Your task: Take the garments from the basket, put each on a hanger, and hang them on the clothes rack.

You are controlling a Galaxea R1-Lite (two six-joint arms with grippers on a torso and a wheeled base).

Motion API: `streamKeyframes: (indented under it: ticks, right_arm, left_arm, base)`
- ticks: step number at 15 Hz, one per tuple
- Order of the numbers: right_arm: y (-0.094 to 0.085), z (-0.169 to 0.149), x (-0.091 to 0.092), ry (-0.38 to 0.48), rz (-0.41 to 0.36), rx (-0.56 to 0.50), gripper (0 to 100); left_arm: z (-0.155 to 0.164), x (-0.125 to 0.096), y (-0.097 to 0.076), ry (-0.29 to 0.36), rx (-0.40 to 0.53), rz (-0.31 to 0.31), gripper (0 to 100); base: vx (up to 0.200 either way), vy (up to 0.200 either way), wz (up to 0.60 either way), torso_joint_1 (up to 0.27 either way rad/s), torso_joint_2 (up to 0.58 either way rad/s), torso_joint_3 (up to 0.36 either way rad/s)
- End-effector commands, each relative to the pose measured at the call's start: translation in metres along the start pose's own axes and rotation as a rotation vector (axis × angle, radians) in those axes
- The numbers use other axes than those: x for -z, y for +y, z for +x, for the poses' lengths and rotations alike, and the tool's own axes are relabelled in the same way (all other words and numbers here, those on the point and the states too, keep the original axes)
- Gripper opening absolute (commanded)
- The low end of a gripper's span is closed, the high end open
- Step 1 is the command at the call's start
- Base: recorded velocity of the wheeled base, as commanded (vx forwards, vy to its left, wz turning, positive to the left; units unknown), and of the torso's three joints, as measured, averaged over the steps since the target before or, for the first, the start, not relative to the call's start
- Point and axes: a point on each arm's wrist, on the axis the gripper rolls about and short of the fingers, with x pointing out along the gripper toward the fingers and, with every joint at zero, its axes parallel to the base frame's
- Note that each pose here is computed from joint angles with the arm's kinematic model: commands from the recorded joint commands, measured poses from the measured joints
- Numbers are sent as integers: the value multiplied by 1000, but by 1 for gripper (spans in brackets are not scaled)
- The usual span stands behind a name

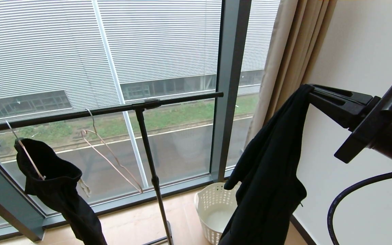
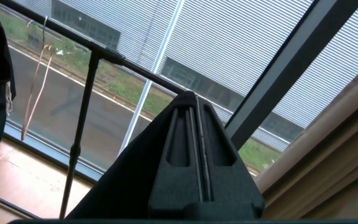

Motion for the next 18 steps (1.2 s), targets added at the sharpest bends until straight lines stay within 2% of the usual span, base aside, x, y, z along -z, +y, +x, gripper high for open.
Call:
streamKeyframes:
  ticks: [1, 10, 13, 16, 18]
  right_arm:
    - [0, 1, 1, 3, 0, -1, 0]
    - [1, 1, 1, 4, -1, -2, 0]
    - [1, 1, 1, 4, -1, -2, 0]
    - [1, 1, 1, 4, -1, -2, 0]
    - [0, 1, 1, 3, 0, -1, 0]
  left_arm:
    - [0, 0, 0, 2, -1, 1, 100]
    - [0, 0, 0, 2, 0, 3, 100]
    - [0, 0, 0, 2, 0, 1, 100]
    - [0, 0, 0, 0, 0, 1, 100]
    - [0, 0, 0, 0, 0, 1, 100]
  base:
    - [0, 0, 0, 2, -2, -76]
    - [0, 0, 600, 3, 1, -11]
    - [-200, 0, 0, 9, 4, 2]
    - [-200, 200, 0, -6, 1, 1]
    - [0, 200, 0, -7, -7, 2]
